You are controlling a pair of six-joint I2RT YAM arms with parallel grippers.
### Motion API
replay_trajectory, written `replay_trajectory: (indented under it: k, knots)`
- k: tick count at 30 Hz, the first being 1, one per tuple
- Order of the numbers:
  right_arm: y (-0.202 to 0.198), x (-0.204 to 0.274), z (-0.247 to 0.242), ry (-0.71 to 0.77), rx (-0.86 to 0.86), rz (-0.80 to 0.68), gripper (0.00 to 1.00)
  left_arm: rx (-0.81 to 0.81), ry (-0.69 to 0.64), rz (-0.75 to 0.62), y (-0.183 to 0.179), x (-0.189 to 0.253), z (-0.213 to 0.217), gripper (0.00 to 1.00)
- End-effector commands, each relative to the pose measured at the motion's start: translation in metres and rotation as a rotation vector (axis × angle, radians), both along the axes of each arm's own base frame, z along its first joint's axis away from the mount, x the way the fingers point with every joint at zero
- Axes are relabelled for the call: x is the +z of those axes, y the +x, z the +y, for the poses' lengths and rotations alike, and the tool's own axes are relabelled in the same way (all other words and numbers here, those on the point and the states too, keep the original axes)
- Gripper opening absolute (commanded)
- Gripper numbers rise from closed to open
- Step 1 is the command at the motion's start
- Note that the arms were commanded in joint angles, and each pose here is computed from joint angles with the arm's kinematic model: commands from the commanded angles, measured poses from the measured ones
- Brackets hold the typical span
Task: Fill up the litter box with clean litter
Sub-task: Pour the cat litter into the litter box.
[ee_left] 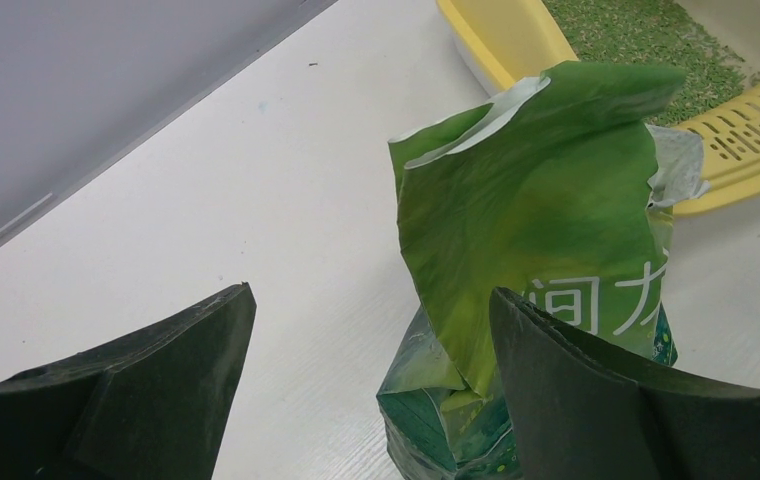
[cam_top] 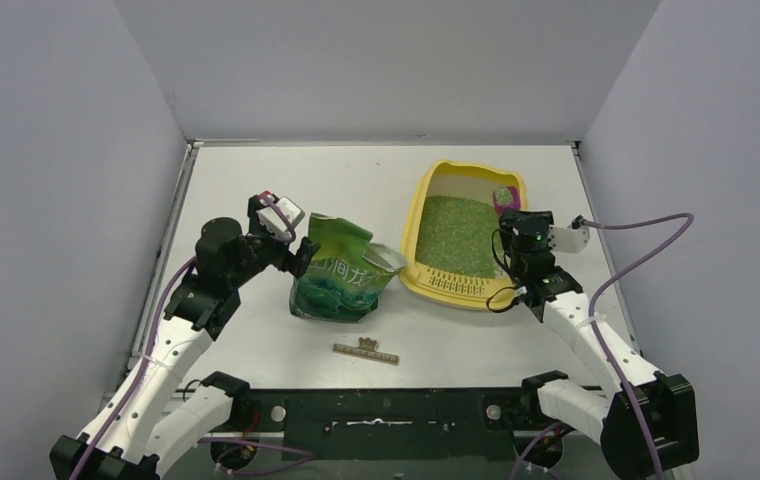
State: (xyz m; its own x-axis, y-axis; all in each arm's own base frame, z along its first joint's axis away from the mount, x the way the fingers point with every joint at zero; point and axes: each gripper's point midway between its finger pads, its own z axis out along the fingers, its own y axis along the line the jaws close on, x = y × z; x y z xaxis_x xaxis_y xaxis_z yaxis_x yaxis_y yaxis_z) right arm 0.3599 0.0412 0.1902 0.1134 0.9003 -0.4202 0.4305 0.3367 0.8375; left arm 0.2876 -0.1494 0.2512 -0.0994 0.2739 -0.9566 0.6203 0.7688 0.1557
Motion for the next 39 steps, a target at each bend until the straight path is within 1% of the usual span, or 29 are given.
replay_trajectory:
  k: [1,8,21,24,32,36,39]
  knots:
    - [0.014,0.042,-0.011,-0.019,-0.078,-0.125,0.00,-0.001,-0.013,-0.072,0.003,0.016,0.000,0.85]
    - [0.008,0.038,-0.008,-0.019,-0.063,-0.105,0.00,-0.005,-0.015,-0.073,0.002,0.017,-0.001,0.85]
    - [-0.025,0.030,-0.009,-0.003,-0.083,-0.081,0.00,-0.014,-0.016,-0.070,0.002,0.016,-0.003,0.85]
    - [-0.020,0.034,-0.012,-0.025,-0.103,-0.079,0.00,-0.013,-0.016,-0.070,0.003,0.016,-0.003,0.85]
    - [0.011,0.042,-0.008,-0.064,-0.108,-0.069,0.00,-0.011,-0.014,-0.073,0.002,0.016,-0.002,0.85]
    - [0.010,0.039,-0.009,-0.051,-0.109,-0.070,0.00,-0.007,-0.011,-0.077,0.001,0.018,-0.001,0.85]
    - [0.000,0.038,-0.010,-0.045,-0.102,-0.062,0.00,-0.005,-0.008,-0.081,0.002,0.018,0.000,0.85]
